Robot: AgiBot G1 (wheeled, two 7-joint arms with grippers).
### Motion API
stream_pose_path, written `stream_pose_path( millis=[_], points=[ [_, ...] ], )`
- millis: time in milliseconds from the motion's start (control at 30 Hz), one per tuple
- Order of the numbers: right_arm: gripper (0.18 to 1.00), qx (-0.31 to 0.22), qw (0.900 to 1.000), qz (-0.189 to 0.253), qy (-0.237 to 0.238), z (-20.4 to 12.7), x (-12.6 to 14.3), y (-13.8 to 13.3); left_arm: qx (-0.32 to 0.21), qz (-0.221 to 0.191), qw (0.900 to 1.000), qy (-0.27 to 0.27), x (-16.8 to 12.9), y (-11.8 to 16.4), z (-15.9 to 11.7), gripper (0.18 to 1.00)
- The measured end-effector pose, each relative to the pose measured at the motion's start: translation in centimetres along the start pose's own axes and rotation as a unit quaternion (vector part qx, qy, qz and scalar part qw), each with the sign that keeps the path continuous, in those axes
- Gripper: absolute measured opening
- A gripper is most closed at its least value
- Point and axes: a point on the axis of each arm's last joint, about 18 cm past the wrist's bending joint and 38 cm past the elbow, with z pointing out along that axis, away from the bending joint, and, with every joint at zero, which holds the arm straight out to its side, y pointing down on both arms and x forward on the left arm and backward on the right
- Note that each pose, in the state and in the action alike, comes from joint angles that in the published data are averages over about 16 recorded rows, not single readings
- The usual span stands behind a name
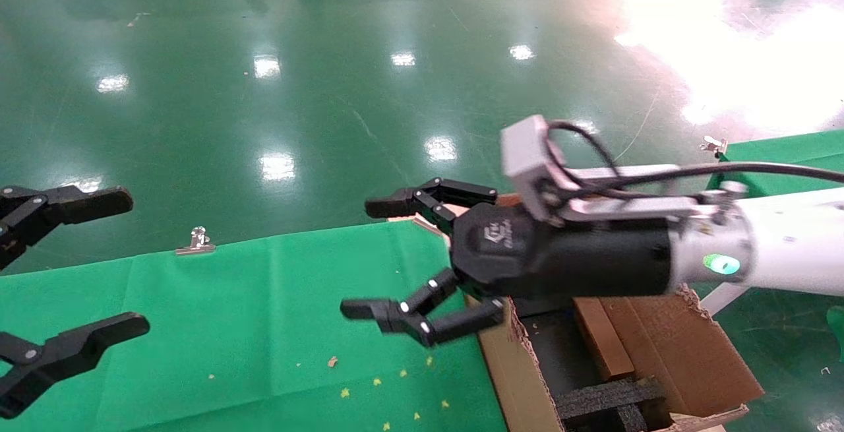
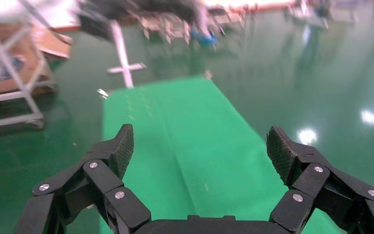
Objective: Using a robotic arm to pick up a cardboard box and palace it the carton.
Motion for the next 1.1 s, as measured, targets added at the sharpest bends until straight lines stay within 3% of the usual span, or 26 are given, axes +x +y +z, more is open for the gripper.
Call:
stream_pose_path(
  millis=[333, 1100],
  points=[
    [1.001, 0.066, 0.994, -0.071, -0.044, -2.0, -2.6, -1.7, 0.0, 0.0, 1.0, 0.0, 0.0, 0.0, 0.0, 1.0],
    [1.001, 0.056, 0.996, -0.062, -0.038, -1.7, -2.2, -1.4, 0.0, 0.0, 1.0, 0.0, 0.0, 0.0, 0.0, 1.0]
  ],
)
